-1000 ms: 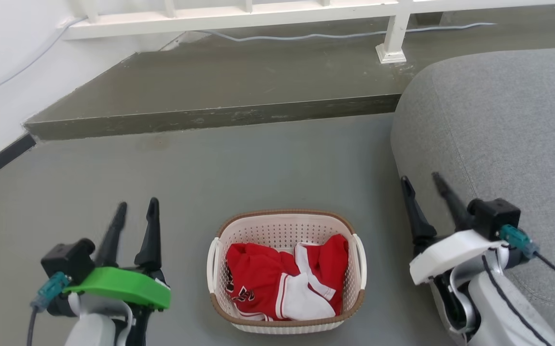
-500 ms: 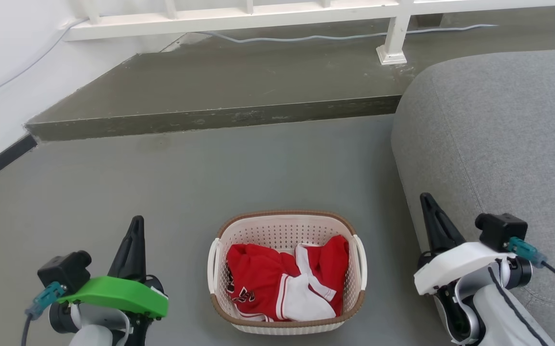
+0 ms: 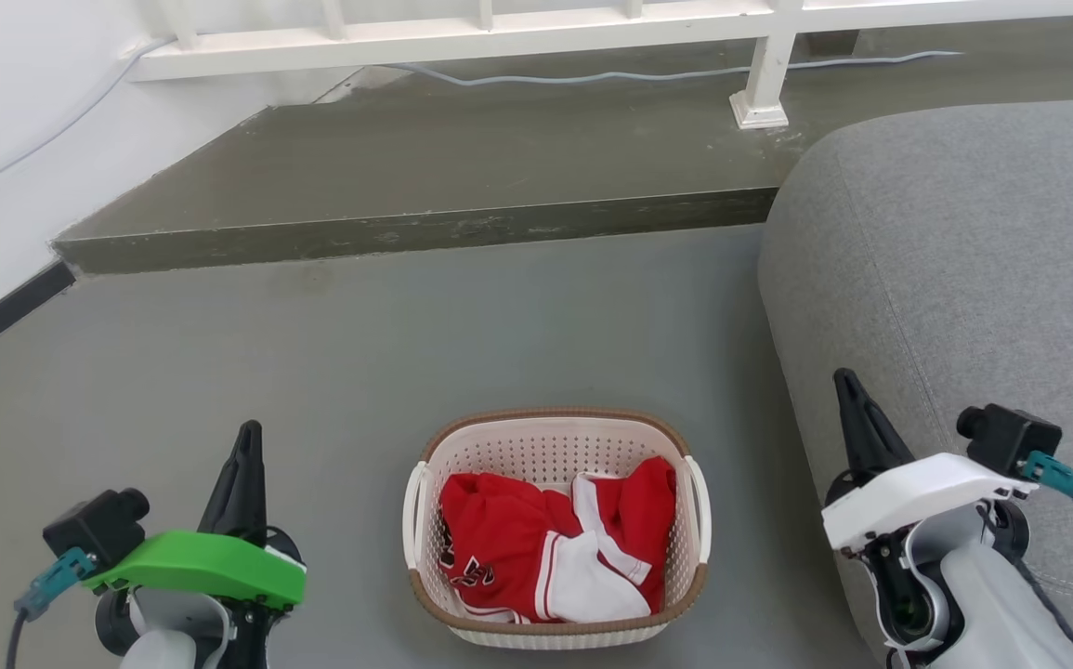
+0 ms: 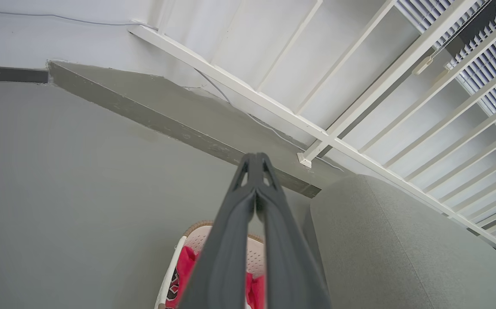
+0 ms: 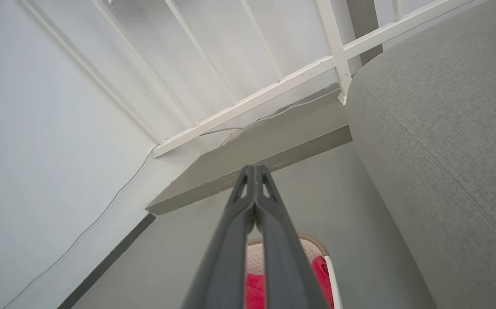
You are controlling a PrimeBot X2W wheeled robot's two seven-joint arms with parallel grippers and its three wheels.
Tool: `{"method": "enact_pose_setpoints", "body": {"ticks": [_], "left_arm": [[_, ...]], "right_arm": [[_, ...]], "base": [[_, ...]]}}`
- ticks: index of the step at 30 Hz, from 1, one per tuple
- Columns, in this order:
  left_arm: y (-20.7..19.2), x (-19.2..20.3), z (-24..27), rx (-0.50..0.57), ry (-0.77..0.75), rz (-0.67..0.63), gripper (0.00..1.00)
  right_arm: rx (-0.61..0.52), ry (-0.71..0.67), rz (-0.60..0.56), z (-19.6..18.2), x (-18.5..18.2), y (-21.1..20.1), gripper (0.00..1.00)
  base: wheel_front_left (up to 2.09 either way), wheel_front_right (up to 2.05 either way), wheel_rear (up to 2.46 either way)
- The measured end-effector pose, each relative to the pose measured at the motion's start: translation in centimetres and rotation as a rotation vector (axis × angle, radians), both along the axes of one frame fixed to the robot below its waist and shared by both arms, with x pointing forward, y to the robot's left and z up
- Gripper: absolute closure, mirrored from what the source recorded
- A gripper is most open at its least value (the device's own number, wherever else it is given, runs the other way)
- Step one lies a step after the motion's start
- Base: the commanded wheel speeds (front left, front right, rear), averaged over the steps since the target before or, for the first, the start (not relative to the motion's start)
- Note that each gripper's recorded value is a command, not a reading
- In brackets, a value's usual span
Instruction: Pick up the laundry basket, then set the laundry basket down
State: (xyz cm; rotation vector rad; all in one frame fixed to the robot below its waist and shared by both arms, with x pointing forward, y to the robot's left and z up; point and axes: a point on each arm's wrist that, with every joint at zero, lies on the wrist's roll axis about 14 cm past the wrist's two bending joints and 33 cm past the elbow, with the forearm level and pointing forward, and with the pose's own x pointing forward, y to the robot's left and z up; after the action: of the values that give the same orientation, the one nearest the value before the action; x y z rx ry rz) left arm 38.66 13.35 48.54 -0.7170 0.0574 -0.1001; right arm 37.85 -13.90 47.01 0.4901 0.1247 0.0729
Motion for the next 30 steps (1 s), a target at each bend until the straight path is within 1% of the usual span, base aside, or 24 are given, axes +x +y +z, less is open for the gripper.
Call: {"method": "enact_pose_setpoints", "body": {"ticks": [30], "left_arm": [[1.9, 0.0, -0.5, -0.277, 0.079, 0.058, 1.00]], "right_arm": [[0.347, 0.073, -0.093, -0.2, 0.3, -2.3, 1.00]], "base": [[0.00, 0.00, 0.00]]}}
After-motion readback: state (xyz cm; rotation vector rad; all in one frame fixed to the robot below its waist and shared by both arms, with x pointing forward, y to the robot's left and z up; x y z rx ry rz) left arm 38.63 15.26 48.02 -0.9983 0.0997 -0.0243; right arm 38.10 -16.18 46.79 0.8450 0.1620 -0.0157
